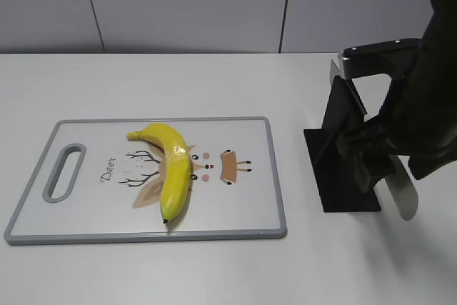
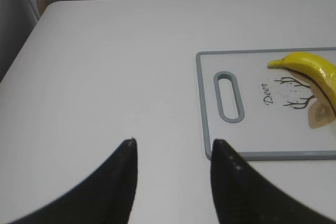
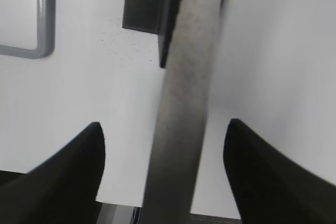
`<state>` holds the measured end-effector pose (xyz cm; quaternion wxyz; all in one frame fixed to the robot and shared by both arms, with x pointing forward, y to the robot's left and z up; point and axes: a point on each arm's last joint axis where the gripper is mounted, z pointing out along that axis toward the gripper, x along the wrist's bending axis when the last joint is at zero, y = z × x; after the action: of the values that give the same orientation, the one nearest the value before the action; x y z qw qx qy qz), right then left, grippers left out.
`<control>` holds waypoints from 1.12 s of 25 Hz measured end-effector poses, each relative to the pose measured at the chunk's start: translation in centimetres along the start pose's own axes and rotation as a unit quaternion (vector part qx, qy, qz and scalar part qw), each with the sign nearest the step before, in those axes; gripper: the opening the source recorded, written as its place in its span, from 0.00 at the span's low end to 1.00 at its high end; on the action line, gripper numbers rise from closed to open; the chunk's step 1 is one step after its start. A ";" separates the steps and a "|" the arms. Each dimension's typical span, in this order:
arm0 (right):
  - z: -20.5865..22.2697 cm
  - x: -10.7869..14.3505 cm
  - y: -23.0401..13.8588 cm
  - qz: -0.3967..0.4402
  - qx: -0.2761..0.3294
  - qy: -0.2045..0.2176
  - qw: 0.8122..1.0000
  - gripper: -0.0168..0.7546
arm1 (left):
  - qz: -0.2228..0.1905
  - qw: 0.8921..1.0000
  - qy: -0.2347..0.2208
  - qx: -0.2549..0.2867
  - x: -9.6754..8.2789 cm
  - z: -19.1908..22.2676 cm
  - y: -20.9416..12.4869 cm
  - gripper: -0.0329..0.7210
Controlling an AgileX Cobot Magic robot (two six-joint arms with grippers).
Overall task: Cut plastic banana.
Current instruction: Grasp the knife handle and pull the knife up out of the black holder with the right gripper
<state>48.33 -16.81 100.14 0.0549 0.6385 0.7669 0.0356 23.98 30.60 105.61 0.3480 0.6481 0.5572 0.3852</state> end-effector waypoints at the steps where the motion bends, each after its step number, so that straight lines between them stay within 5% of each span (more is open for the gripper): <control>1: 0.2 0.1 0.1 -0.001 0.000 0.005 1.000 0.71 | 0.000 1.000 0.000 0.000 0.0 0.0 0.0 0.62; 10: 2.2 0.5 0.5 -0.004 0.030 0.000 1.000 0.62 | 0.000 1.000 0.000 0.000 0.0 0.0 0.0 0.62; 14: 2.2 0.4 0.4 -0.002 0.032 -0.006 0.999 0.27 | 0.000 1.000 0.000 0.000 0.0 0.0 0.0 0.61; 28: -0.3 -0.2 -0.2 0.013 0.002 0.004 1.000 0.25 | 0.000 1.000 0.000 0.000 0.0 0.0 0.0 0.56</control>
<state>48.17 -16.99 100.44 0.0497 0.6486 0.7586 0.0374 23.98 30.60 105.61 0.3479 0.6481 0.5572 0.3853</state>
